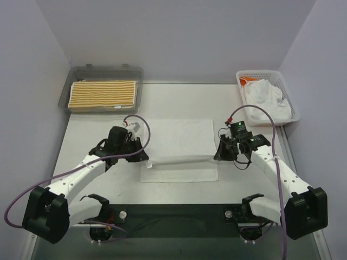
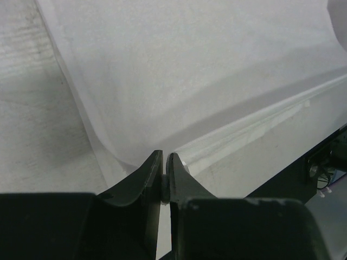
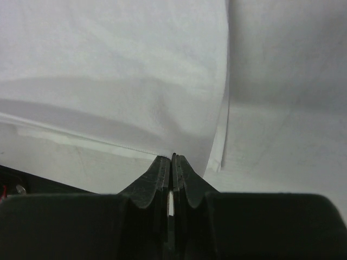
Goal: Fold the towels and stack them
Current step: Fold the towel
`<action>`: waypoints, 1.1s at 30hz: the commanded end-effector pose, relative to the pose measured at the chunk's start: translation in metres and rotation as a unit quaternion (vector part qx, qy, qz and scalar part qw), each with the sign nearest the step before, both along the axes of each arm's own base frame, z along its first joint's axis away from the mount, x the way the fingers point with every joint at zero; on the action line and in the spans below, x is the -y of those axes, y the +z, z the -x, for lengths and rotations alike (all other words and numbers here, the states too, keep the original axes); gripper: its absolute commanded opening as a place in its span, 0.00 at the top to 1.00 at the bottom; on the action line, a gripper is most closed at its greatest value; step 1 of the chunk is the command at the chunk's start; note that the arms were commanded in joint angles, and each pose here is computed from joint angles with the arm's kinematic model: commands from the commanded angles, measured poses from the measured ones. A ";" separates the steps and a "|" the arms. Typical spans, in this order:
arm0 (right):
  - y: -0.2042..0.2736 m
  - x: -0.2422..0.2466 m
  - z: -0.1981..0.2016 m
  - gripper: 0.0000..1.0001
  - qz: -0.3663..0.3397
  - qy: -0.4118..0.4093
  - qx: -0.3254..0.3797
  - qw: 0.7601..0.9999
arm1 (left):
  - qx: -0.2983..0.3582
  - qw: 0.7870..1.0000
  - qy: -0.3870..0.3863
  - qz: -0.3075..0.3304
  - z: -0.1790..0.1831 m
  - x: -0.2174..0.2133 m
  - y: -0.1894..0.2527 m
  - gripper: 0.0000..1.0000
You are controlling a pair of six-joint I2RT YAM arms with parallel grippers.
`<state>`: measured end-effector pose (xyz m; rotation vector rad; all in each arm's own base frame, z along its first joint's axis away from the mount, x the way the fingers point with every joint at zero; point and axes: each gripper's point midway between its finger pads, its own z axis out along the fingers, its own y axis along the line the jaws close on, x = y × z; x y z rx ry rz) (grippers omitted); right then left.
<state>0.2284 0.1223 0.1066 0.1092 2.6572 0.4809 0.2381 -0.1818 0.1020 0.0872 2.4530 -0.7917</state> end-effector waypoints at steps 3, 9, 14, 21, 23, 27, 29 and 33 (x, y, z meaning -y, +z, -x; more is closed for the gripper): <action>-0.047 0.030 0.040 1.00 0.054 -0.043 -0.096 0.993 | -0.039 0.993 0.083 -0.070 0.008 -0.035 -0.033 1.00; -0.081 0.033 0.056 1.00 0.076 -0.033 -0.187 0.979 | -0.087 0.987 0.095 -0.099 0.023 -0.045 -0.067 1.00; -0.090 0.038 0.051 1.00 0.099 -0.033 -0.200 0.974 | -0.139 0.980 0.077 -0.116 0.034 -0.043 -0.091 1.00; -0.081 0.039 0.040 1.00 0.105 -0.029 -0.176 0.978 | -0.136 0.980 0.073 -0.125 0.031 -0.042 -0.082 1.00; -0.069 0.038 0.037 1.00 0.097 -0.030 -0.154 0.983 | -0.108 0.984 0.075 -0.124 0.026 -0.045 -0.069 1.00; -0.047 0.039 0.034 1.00 0.094 -0.030 -0.125 0.987 | -0.080 0.984 0.087 -0.131 0.023 -0.052 -0.044 1.00; -0.036 0.039 0.035 1.00 0.090 -0.031 -0.116 0.989 | -0.063 0.986 0.090 -0.124 0.020 -0.051 -0.030 1.00; -0.021 0.037 0.038 1.00 0.081 -0.033 -0.106 0.991 | -0.066 0.986 0.095 -0.118 0.028 -0.054 -0.023 1.00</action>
